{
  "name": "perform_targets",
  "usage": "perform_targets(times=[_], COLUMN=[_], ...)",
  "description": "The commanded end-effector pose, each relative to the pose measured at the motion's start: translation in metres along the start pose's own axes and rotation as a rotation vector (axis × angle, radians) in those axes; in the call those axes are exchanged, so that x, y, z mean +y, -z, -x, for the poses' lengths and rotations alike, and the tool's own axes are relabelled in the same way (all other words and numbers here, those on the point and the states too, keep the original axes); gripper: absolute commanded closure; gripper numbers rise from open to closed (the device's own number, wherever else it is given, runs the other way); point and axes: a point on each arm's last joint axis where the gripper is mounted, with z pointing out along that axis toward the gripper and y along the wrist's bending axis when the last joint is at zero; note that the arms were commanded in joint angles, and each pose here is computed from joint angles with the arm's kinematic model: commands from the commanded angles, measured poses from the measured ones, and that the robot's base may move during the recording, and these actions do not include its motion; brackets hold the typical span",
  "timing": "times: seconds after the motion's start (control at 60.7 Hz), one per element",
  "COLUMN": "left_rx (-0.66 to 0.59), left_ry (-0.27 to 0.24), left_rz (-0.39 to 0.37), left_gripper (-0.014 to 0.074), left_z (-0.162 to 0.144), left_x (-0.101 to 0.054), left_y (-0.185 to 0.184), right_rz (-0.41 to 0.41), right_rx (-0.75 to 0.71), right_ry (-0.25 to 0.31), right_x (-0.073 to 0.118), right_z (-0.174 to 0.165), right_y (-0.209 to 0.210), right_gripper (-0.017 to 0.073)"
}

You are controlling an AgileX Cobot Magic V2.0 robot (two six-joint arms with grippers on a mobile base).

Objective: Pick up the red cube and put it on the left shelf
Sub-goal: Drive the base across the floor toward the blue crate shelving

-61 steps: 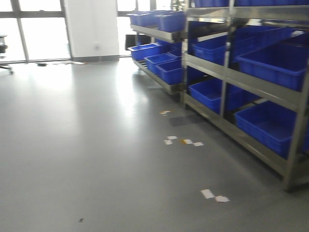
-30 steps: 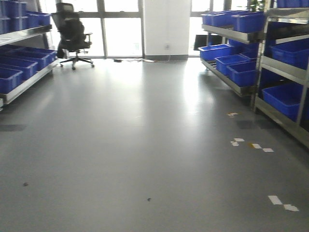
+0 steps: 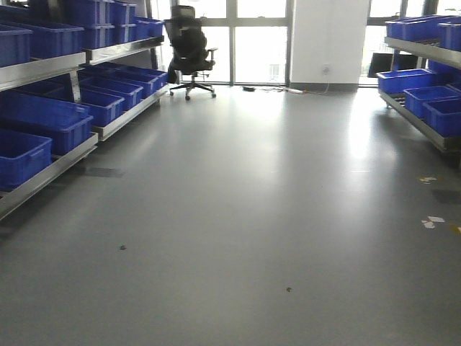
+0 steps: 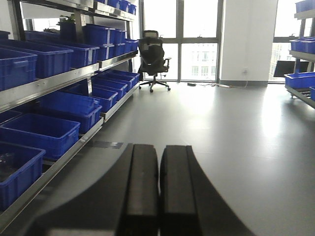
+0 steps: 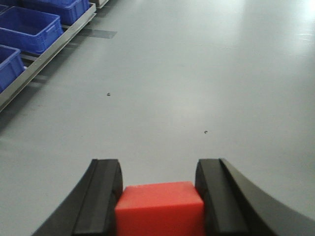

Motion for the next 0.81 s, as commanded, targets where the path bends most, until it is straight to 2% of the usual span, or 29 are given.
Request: perform_targets(times=[0.0, 0.791], left_rx=[-0.075, -0.075], left_ry=[0.000, 0.000], left_rz=[-0.006, -0.006], left_gripper=[0.0492, 0.0492], left_z=[0.0002, 0.0002], left_x=[-0.0002, -0.0002], left_y=[0.0010, 0.0010], right_rz=[0.013, 0.013], right_rx=[-0.098, -0.099], right_ry=[0.010, 0.010], right_x=[0.0023, 0.0023], right_z=[0.0138, 0.0138], right_y=[0.0040, 0.0044], right_gripper=[0.0503, 0.0503])
